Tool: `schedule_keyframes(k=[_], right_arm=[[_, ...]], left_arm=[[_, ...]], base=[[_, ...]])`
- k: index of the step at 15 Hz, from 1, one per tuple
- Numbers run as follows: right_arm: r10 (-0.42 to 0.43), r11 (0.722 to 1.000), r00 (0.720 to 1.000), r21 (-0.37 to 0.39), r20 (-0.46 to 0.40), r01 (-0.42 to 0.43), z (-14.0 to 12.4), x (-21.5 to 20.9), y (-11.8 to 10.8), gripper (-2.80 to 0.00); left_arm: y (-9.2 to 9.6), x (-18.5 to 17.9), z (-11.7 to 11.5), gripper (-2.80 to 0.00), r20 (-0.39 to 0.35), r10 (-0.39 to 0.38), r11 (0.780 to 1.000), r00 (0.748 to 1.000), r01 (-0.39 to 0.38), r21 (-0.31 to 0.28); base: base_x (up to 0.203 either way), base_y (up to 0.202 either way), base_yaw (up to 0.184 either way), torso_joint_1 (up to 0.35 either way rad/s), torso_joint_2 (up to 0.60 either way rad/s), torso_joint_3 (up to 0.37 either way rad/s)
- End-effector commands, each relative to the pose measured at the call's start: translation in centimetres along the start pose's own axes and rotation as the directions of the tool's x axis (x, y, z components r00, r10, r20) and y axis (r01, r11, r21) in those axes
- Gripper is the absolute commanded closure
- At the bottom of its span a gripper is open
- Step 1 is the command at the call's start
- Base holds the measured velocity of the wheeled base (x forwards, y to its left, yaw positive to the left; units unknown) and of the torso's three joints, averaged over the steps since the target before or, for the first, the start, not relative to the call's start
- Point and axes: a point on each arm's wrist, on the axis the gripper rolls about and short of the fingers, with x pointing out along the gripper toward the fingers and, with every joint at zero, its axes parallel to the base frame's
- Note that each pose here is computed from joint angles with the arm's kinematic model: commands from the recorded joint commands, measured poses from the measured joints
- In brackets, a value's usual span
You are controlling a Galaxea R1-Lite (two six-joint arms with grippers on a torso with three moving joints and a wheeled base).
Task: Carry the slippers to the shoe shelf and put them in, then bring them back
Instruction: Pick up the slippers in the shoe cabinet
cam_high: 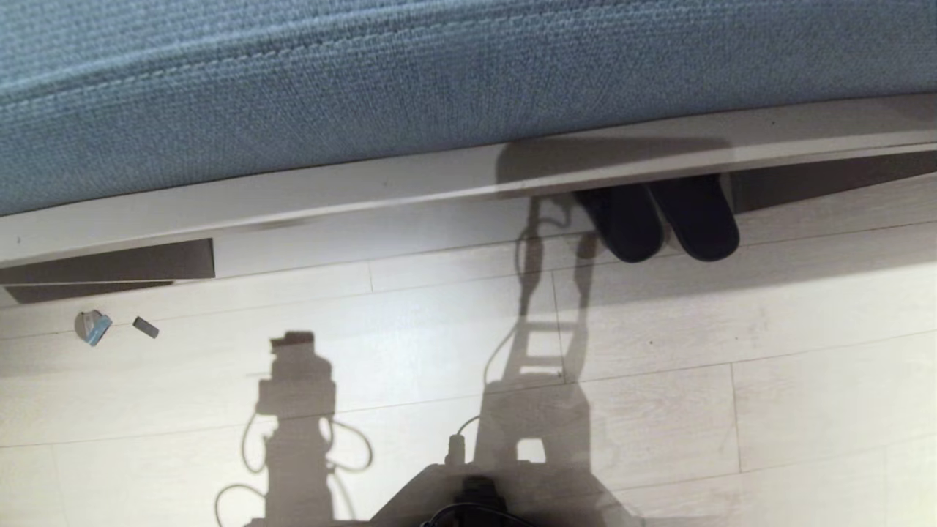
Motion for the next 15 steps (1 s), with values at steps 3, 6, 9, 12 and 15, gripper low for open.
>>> schedule_keyframes(k=[3, 6, 9, 12, 15], right_arm=[[-0.002, 1.0, 1.0, 0.001, -0.002, 0.002, -0.04, 0.02, -0.01, 0.0], [-0.002, 1.0, 1.0, 0.001, -0.002, 0.002, -0.04, 0.02, -0.01, 0.0], [-0.001, 1.0, 1.0, 0.0, -0.002, 0.001, -0.04, 0.02, -0.01, 0.0], [0.0, 1.0, 1.0, 0.001, -0.002, 0.0, -0.04, 0.02, 0.0, 0.0], [0.0, 1.0, 1.0, 0.001, -0.002, 0.0, -0.04, 0.02, -0.01, 0.0]], left_arm=[[0.0, -0.01, -0.01, 0.0, 0.0, 0.0, 1.0, 1.0, 0.0, -0.002], [0.0, -0.01, -0.01, 0.0, 0.0, -0.001, 1.0, 1.0, 0.001, -0.002], [0.0, -0.01, -0.01, 0.0, 0.0, -0.001, 1.0, 1.0, 0.001, -0.002], [0.0, -0.01, -0.01, 0.0, 0.0, 0.0, 1.0, 1.0, 0.0, -0.002], [0.0, -0.01, -0.01, 0.0, 0.0, -0.001, 1.0, 1.0, 0.001, -0.002]], base=[[-0.172, 0.0, 0.001, 0.003, 0.0, 0.004], [-0.197, 0.0, 0.002, 0.001, 0.0, 0.001], [-0.097, 0.0, 0.001, 0.0, 0.0, 0.002], [0.0, 0.0, 0.0, 0.0, 0.0, 0.0], [0.0, 0.0, 0.0, 0.0, 0.0, 0.0]])
